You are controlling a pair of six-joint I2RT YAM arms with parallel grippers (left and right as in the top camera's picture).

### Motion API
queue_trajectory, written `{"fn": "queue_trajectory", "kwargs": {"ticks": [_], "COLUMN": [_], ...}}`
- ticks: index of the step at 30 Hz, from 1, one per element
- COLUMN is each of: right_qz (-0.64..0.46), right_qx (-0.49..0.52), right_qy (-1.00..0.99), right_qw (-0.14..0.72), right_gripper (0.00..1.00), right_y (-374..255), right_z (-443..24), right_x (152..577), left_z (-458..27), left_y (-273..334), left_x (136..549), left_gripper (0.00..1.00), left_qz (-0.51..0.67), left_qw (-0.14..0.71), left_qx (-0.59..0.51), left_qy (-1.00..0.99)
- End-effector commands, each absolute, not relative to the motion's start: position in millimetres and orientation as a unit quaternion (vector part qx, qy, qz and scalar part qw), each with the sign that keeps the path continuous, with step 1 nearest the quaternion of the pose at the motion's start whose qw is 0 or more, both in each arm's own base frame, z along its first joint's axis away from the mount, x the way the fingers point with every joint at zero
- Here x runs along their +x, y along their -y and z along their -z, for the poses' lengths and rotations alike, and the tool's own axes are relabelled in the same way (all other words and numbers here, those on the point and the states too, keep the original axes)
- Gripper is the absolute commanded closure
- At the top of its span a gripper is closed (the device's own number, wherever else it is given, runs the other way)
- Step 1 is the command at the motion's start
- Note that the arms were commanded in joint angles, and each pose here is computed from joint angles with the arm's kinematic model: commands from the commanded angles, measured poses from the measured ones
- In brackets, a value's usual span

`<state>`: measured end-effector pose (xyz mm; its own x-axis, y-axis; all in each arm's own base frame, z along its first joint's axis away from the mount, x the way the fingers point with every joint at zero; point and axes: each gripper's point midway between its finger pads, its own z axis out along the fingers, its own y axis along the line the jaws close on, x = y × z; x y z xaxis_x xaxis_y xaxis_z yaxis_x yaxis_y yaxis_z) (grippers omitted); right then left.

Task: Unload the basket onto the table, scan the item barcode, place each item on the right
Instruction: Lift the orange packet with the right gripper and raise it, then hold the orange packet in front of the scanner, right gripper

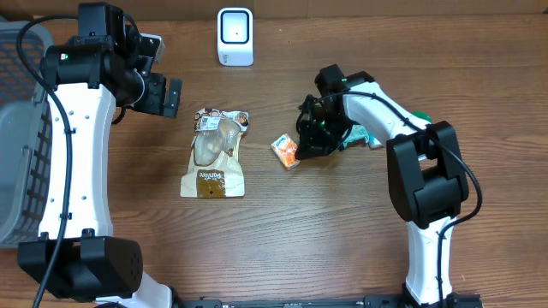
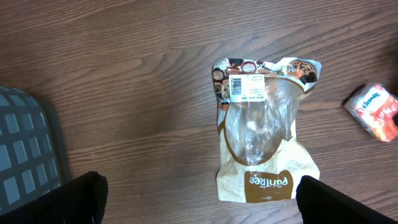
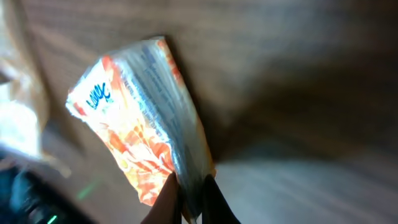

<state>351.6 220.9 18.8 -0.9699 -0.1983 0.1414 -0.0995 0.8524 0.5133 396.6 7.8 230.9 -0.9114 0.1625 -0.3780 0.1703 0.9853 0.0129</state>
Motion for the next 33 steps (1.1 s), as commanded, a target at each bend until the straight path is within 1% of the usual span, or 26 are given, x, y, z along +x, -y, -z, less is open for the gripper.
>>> {"fn": "queue_trajectory", "kwargs": {"ticks": [1, 7, 10, 13, 22, 33], "right_qz": [0.390, 0.517, 0.576, 0.619, 0.710, 0.702], "right_qx": [0.117, 0.115, 0.106, 0.095, 0.089, 0.096], "right_qy": [0.913, 0.847, 0.809, 0.779, 0.699, 0.705], "right_qw": [0.010, -0.040, -0.044, -0.036, -0.012, -0.022], "right_gripper": [0.96, 0.96, 0.96, 0.96, 0.96, 0.96], "right_y": [-238.7, -229.9, -220.8, -214.0, -210.5, -210.8], "right_z": [-118.9, -213.7, -249.9, -272.2, -312.5, -309.3], "right_x": [373.8, 371.5, 365.2, 359.9, 350.5, 353.0], "left_z": [-233.8, -233.8, -233.8, -233.8, -233.8, -233.8], "left_y": [-7.2, -7.2, -7.2, -7.2, -7.2, -7.2], "left_x": [397.3, 397.3, 397.3, 397.3, 397.3, 397.3], "left_gripper": [0.01, 0.01, 0.00, 0.00, 0.00, 0.00], "left_qz": [0.012, 0.012, 0.012, 0.012, 0.012, 0.012], "left_qw": [0.196, 0.196, 0.196, 0.196, 0.196, 0.196], "left_qx": [0.090, 0.090, 0.090, 0.090, 0.090, 0.090], "left_qy": [-0.976, -0.976, -0.976, -0.976, -0.976, -0.976]}}
